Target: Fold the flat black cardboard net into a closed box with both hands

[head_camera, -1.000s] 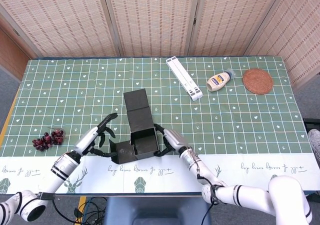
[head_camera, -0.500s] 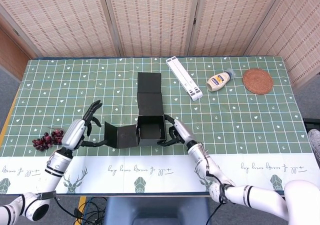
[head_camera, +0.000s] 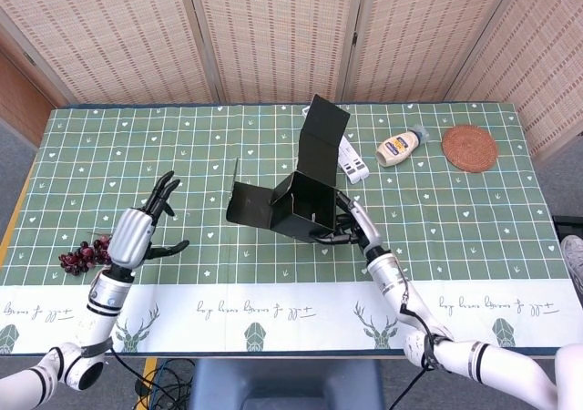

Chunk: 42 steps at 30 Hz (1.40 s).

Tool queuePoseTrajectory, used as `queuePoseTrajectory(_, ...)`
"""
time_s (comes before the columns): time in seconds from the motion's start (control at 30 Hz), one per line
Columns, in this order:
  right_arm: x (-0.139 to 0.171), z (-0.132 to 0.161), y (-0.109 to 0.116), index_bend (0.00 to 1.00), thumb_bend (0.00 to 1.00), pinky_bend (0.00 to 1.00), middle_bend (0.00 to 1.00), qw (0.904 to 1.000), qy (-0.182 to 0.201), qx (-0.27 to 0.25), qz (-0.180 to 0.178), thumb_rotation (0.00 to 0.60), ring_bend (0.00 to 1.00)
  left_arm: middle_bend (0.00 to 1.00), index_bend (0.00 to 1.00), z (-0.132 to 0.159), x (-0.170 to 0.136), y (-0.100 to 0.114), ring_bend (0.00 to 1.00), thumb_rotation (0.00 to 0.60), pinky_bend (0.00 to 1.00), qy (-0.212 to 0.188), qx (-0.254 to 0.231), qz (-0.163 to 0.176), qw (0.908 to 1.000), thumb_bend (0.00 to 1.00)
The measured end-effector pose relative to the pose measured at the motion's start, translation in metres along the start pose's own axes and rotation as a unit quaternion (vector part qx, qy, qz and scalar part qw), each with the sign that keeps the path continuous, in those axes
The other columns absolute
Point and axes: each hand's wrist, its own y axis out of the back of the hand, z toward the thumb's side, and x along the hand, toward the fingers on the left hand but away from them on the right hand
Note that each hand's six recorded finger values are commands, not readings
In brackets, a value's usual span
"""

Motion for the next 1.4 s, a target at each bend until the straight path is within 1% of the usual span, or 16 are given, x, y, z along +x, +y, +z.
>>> queuePoseTrajectory(0.2,0.004,-0.007,-0.007,0.26,0.1,1.0,0.48,0.9997,-0.008,-0.014,0.016,0.6,0.82,0.0,0.0,0.015,0.016,-0.012,0.45,0.6,0.74,-0.04,0.011,0.024,0.9989,0.06)
queuePoseTrajectory(0.37,0.006,-0.01,-0.015,0.26,0.1,1.0,0.48,0.9994,-0.011,-0.021,0.027,0.6,0.82,0.0,0.0,0.03,0.027,-0.024,0.45,0.6,0.74,-0.067,0.008,0.037,0.997,0.06)
queuePoseTrajectory(0.53,0.006,-0.011,-0.02,0.26,0.1,1.0,0.48,0.9991,-0.014,-0.014,0.037,0.6,0.82,0.0,0.0,0.04,0.035,-0.033,0.45,0.6,0.74,-0.083,-0.002,0.046,0.9955,0.06)
queuePoseTrajectory(0.73,0.006,-0.015,-0.028,0.26,0.1,1.0,0.48,0.9986,-0.019,0.011,0.048,0.6,0.82,0.0,0.0,0.048,0.04,-0.034,0.45,0.6,0.74,-0.1,-0.012,0.053,0.9935,0.06)
queuePoseTrajectory(0.97,0.002,-0.019,-0.043,0.26,0.1,1.0,0.48,0.9962,-0.025,0.055,0.063,0.6,0.82,0.0,0.0,0.051,0.04,-0.033,0.45,0.6,0.74,-0.108,-0.014,0.048,0.9929,0.06)
queuePoseTrajectory(1.13,-0.002,-0.021,-0.054,0.26,0.1,1.0,0.48,0.9942,-0.029,0.073,0.074,0.6,0.82,0.0,0.0,0.053,0.037,-0.037,0.45,0.6,0.74,-0.109,-0.021,0.036,0.9931,0.06)
queuePoseTrajectory(1.27,-0.005,-0.022,-0.062,0.26,0.1,1.0,0.48,0.9921,-0.03,0.091,0.081,0.6,0.82,0.0,0.0,0.054,0.036,-0.041,0.45,0.6,0.74,-0.114,-0.014,0.026,0.993,0.06)
queuePoseTrajectory(1.33,-0.006,-0.022,-0.066,0.26,0.1,1.0,0.48,0.991,-0.03,0.1,0.084,0.6,0.82,0.0,0.02,0.055,0.035,-0.044,0.44,0.6,0.74,-0.116,-0.011,0.018,0.9931,0.06)
queuePoseTrajectory(1.37,-0.008,-0.023,-0.068,0.26,0.1,1.0,0.48,0.9901,-0.031,0.106,0.086,0.6,0.82,0.0,0.05,0.055,0.035,-0.045,0.44,0.6,0.74,-0.116,-0.009,0.014,0.993,0.06)
queuePoseTrajectory(1.4,-0.008,-0.023,-0.069,0.26,0.1,1.0,0.48,0.9894,-0.032,0.11,0.088,0.6,0.82,0.01,0.09,0.054,0.036,-0.047,0.44,0.6,0.74,-0.118,-0.007,0.011,0.993,0.06)
